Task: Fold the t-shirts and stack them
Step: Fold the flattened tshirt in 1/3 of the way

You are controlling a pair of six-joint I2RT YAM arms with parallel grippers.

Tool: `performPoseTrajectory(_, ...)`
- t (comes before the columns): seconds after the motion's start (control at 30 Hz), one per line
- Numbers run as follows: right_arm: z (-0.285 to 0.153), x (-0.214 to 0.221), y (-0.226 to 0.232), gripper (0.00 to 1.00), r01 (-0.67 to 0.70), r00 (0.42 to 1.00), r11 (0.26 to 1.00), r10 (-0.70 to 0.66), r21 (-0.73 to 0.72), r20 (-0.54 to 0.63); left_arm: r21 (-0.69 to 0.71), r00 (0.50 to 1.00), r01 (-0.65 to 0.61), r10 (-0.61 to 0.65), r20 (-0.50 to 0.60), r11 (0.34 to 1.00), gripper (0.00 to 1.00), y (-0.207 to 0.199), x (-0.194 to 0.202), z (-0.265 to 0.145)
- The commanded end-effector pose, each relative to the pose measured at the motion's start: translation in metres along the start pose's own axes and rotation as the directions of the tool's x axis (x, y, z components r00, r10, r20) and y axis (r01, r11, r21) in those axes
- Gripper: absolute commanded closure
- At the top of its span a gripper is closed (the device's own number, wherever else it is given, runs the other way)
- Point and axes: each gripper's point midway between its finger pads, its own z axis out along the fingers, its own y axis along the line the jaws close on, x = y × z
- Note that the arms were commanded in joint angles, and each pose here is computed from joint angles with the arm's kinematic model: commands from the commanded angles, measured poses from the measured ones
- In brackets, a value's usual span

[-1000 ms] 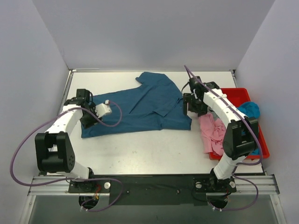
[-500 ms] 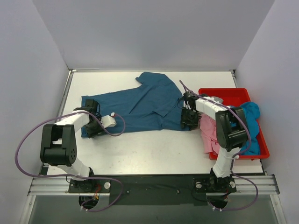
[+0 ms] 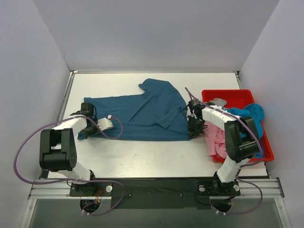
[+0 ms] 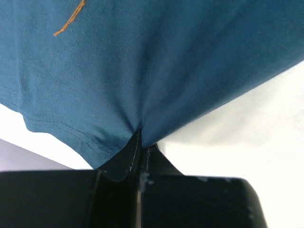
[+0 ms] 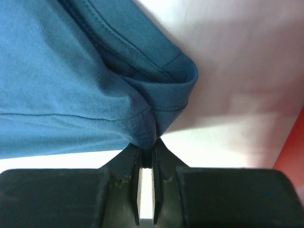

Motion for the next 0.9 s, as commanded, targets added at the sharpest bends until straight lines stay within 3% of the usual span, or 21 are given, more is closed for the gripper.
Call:
performPoseTrajectory(0.0, -0.02, 0.059, -0.032, 1.0, 0.051, 0.993, 0.992, -0.037, 0.117, -0.115, 0.049, 0.994, -0.072, 0.075, -0.078, 0.996, 1.0, -0.022, 0.03, -0.02)
performPoseTrajectory(0.3, -0.039, 0.153, -0.044, 1.0, -0.023, 0.976, 0.989, 0.054, 0.149, -0.211, 0.246, 0.99, -0.057, 0.086, -0.109, 0.968, 1.0, -0.084, 0.051, -0.038)
performPoseTrajectory(0.37, -0.042, 0.168, -0.042, 1.0, -0.045, 0.971, 0.989, 0.077, 0.141, -0.227, 0.292, 0.991, -0.051, 0.086, -0.107, 0.955, 0.94, -0.094, 0.052, -0.047)
performPoseTrajectory(0.43, -0.046, 0.18, -0.043, 1.0, -0.059, 0.966, 0.988, 0.093, 0.143, -0.241, 0.347, 0.989, -0.035, 0.082, -0.121, 0.937, 0.62, -0.106, 0.056, -0.057)
performPoseTrajectory(0.47, -0.049, 0.184, -0.043, 0.95, -0.073, 0.965, 0.988, 0.105, 0.138, -0.241, 0.354, 0.989, -0.032, 0.08, -0.123, 0.935, 0.52, -0.107, 0.057, -0.06)
performPoseTrajectory(0.5, -0.051, 0.188, -0.043, 0.77, -0.078, 0.962, 0.988, 0.109, 0.133, -0.251, 0.367, 0.988, -0.032, 0.084, -0.126, 0.929, 0.23, -0.108, 0.057, -0.064)
performPoseTrajectory(0.57, -0.059, 0.184, -0.044, 0.6, -0.076, 0.969, 0.989, 0.102, 0.125, -0.223, 0.343, 0.99, -0.034, 0.079, -0.12, 0.939, 0.18, -0.097, 0.054, -0.069)
performPoseTrajectory(0.6, -0.065, 0.182, -0.046, 0.57, -0.068, 0.974, 0.99, 0.093, 0.125, -0.207, 0.329, 0.993, -0.026, 0.064, -0.103, 0.944, 0.17, -0.093, 0.048, -0.07)
performPoseTrajectory(0.7, -0.089, 0.143, -0.031, 0.53, -0.004, 0.995, 0.997, 0.011, 0.071, -0.096, 0.235, 1.0, -0.029, 0.027, 0.016, 0.972, 0.17, -0.051, 0.0, -0.095)
performPoseTrajectory(0.77, -0.103, 0.113, -0.016, 0.51, 0.034, 0.999, 0.999, -0.034, 0.028, -0.027, 0.21, 0.98, -0.066, 0.024, 0.198, 0.975, 0.18, -0.039, -0.063, -0.124)
performPoseTrajectory(0.83, -0.11, 0.085, -0.006, 0.52, 0.04, 0.999, 0.999, -0.04, -0.008, 0.009, 0.194, 0.913, -0.119, 0.031, 0.407, 0.974, 0.23, -0.037, -0.128, -0.156)
performPoseTrajectory(0.87, -0.114, 0.07, -0.005, 0.55, 0.014, 0.999, 1.0, -0.014, -0.021, 0.029, 0.212, 0.85, -0.167, 0.032, 0.526, 0.963, 0.26, -0.048, -0.165, -0.178)
